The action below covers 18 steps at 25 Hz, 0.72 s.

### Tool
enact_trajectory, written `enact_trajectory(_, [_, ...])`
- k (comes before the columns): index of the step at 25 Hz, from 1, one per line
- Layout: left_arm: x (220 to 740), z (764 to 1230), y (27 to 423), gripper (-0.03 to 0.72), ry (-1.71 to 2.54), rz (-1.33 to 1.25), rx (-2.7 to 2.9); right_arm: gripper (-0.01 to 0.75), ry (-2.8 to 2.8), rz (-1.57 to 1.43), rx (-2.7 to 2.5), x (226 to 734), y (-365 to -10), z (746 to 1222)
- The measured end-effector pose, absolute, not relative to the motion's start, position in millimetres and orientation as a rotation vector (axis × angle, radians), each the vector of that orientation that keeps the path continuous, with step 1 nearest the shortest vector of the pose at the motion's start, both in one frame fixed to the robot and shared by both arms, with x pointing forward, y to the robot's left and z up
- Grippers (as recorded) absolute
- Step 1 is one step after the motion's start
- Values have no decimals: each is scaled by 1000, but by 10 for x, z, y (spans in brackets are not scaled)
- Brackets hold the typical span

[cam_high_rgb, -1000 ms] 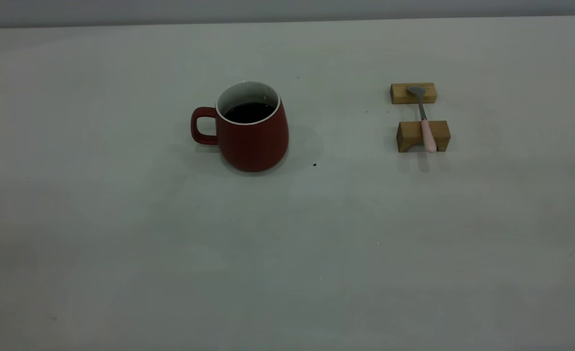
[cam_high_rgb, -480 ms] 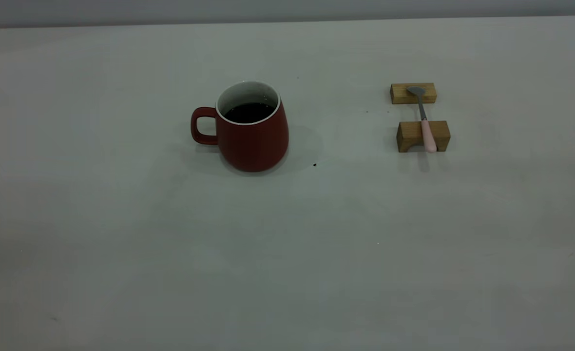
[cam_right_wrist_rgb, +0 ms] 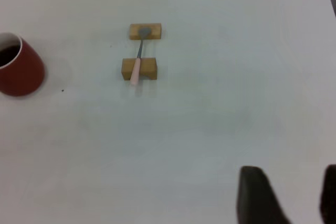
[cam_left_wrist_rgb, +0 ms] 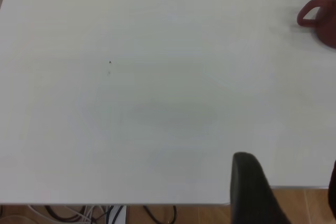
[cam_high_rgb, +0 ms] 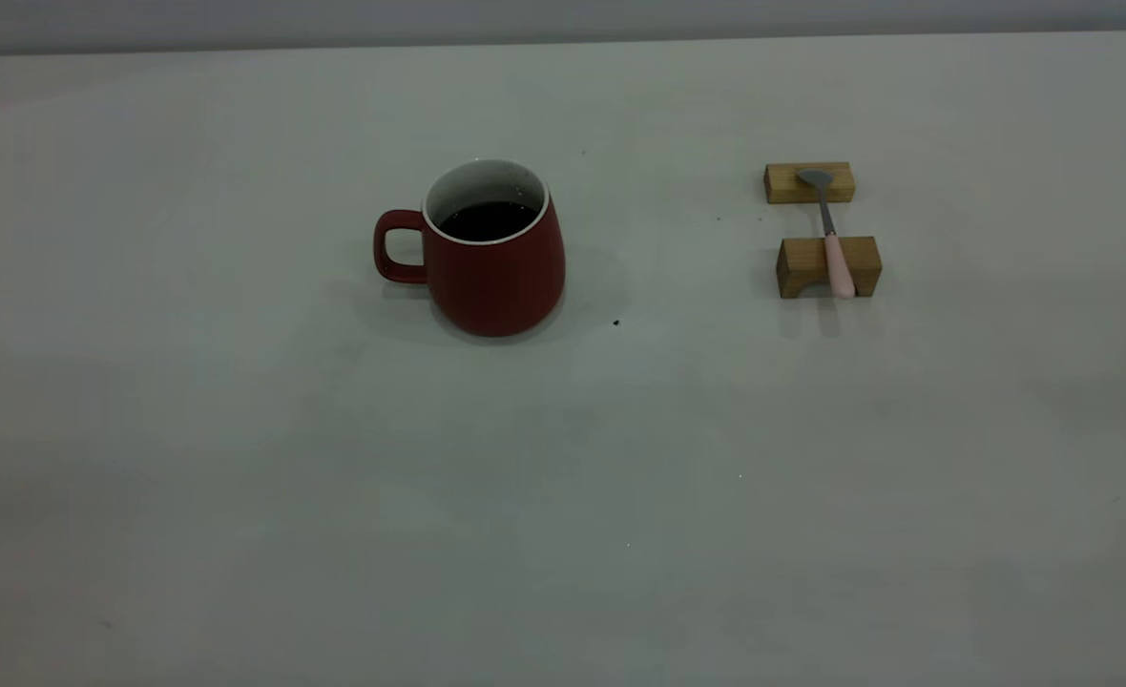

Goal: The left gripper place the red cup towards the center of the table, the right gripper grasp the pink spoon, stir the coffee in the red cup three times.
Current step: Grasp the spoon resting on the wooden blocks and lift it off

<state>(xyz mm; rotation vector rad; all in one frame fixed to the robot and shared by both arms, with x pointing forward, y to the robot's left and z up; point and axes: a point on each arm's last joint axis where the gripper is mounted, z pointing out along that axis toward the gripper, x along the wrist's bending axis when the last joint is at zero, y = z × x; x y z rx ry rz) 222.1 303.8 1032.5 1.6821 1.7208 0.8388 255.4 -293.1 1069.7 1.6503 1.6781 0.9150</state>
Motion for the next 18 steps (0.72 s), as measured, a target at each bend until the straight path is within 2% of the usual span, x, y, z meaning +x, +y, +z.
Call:
enact_trajectory(4, [2221,10325,3038,426,1721,839,1682,567,1736,841,1732,3082,-2937,10901])
enact_trajectory(7, [2221,10325,3038,426,1721,839,1682,652,1787,764,1797,3541,-2947,10895])
enact_trajectory(12, [2221,10325,3038,426,1721,839,1682,673,1888,666,1899,4252,-2932,10594])
enact_trajectory(18, [2221,10325,3038,426,1720,839,1683,674,2061,627,1967,4816,-2800,10009])
